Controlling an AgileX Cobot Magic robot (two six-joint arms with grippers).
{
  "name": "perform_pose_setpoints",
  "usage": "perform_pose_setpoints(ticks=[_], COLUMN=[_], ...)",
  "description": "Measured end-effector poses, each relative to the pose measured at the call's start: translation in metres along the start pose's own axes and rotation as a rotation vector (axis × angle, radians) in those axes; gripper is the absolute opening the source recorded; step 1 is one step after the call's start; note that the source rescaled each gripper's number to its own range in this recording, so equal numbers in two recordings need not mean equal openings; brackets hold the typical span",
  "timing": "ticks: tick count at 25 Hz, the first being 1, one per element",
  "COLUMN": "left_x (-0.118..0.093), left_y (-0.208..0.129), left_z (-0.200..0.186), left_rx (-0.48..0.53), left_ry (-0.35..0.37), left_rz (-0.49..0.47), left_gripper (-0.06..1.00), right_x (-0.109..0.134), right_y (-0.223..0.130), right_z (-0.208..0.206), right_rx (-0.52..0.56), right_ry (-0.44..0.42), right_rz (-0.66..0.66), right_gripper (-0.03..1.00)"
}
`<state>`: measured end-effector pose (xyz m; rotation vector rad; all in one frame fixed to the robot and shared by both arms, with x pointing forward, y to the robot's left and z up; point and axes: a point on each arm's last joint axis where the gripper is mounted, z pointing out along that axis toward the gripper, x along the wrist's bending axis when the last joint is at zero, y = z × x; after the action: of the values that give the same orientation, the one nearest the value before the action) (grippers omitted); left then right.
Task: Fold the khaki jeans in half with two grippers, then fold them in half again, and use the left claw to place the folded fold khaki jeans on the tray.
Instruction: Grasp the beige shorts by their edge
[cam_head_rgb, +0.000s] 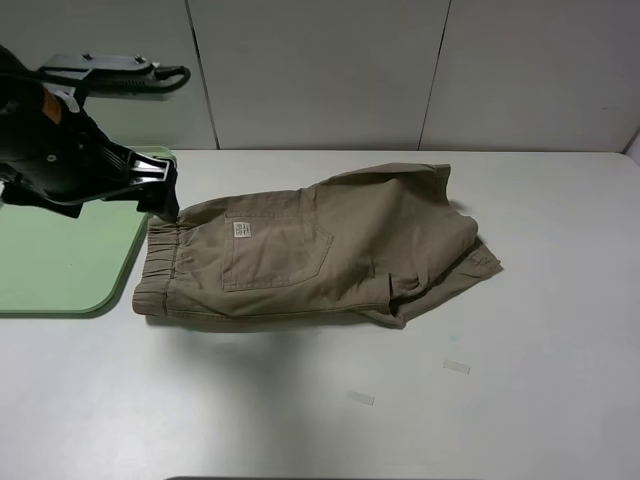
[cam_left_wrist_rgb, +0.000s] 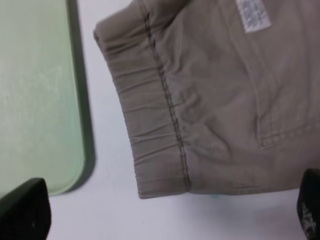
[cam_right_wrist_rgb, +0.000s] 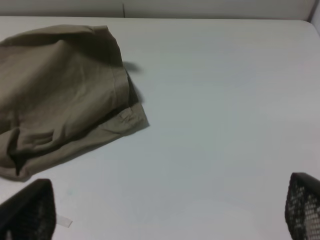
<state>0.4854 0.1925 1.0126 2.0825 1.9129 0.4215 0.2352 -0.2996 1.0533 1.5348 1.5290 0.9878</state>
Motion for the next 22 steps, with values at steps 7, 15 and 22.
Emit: perform_pose_setpoints(ticks=[7, 15, 22], left_x=[-0.009, 0.009, 0.004], left_y=[-0.001, 0.009, 0.008], left_z=[0.045, 0.078, 0.112], left_rx=[0.103, 0.099, 0.11], left_ry=[0.032, 0.025, -0.006], left_rz=[-0.074, -0.188, -0.226], left_gripper=[1.0, 1.0, 1.0], right_x=[0.0, 0.0, 0.0], right_y=[0.0, 0.0, 0.0], right_z=[0.0, 0.0, 0.0], right_rx=[0.0, 0.0, 0.0], right_ry=[0.0, 0.0, 0.0], right_rz=[0.0, 0.0, 0.0], right_gripper=[1.0, 1.0, 1.0])
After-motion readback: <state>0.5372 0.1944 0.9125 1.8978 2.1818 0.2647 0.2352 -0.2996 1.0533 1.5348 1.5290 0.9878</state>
